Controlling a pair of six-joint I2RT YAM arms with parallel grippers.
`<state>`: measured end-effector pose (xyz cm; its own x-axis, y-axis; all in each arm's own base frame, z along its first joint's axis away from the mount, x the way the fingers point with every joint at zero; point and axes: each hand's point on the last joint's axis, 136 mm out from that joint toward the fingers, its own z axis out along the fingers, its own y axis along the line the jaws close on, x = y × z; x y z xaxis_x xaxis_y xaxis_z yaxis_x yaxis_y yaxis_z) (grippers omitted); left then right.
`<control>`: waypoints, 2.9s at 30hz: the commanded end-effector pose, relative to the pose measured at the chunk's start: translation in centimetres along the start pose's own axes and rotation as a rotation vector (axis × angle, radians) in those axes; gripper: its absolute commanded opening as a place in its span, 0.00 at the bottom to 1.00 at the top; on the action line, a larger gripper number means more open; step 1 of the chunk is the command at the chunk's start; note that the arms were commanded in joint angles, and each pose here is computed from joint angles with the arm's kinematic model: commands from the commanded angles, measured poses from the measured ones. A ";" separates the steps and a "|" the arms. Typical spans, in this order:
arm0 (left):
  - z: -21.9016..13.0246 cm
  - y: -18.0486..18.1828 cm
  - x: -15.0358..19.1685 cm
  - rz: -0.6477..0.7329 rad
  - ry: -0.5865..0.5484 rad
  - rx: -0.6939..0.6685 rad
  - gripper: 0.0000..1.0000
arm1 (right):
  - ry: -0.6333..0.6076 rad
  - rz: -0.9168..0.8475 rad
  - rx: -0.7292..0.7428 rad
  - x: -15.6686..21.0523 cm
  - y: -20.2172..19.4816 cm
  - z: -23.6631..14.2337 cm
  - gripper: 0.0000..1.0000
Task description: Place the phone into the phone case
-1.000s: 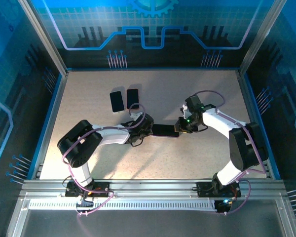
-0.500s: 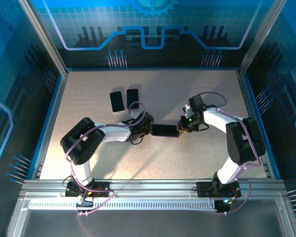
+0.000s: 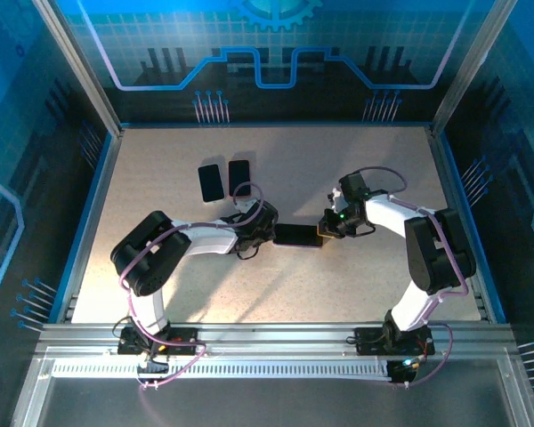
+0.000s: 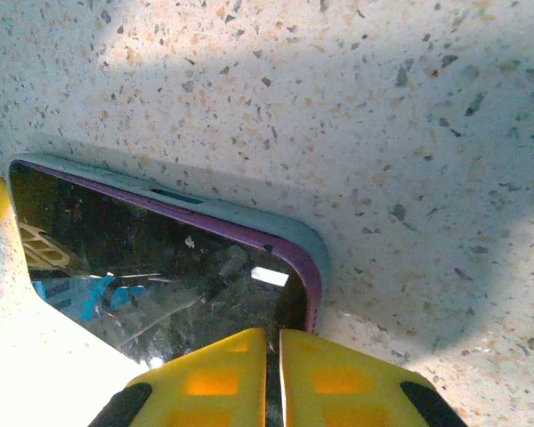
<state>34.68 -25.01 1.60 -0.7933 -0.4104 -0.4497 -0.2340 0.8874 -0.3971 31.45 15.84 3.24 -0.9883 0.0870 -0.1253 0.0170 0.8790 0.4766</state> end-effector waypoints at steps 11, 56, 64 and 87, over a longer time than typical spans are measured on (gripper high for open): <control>1.3 0.2 1.3 -0.034 0.059 0.000 0.00 | 0.051 0.014 -0.031 1.8 0.9 1.9 0.13; -0.7 0.3 0.1 0.000 0.003 -0.018 0.00 | 0.030 -0.106 0.022 2.9 3.1 -2.0 0.01; -0.6 0.4 0.2 0.008 0.010 -0.022 0.00 | 0.065 -0.100 0.051 4.2 2.0 -0.9 0.00; 0.0 0.1 1.2 0.003 0.049 -0.018 0.00 | 0.186 -0.140 0.199 7.1 -0.1 4.5 0.00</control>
<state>34.58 -25.07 1.69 -0.7902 -0.4275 -0.4391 -0.2503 0.8792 -0.4054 27.57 18.21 2.64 -0.9933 -0.0570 -0.1004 -0.0899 0.9274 0.3630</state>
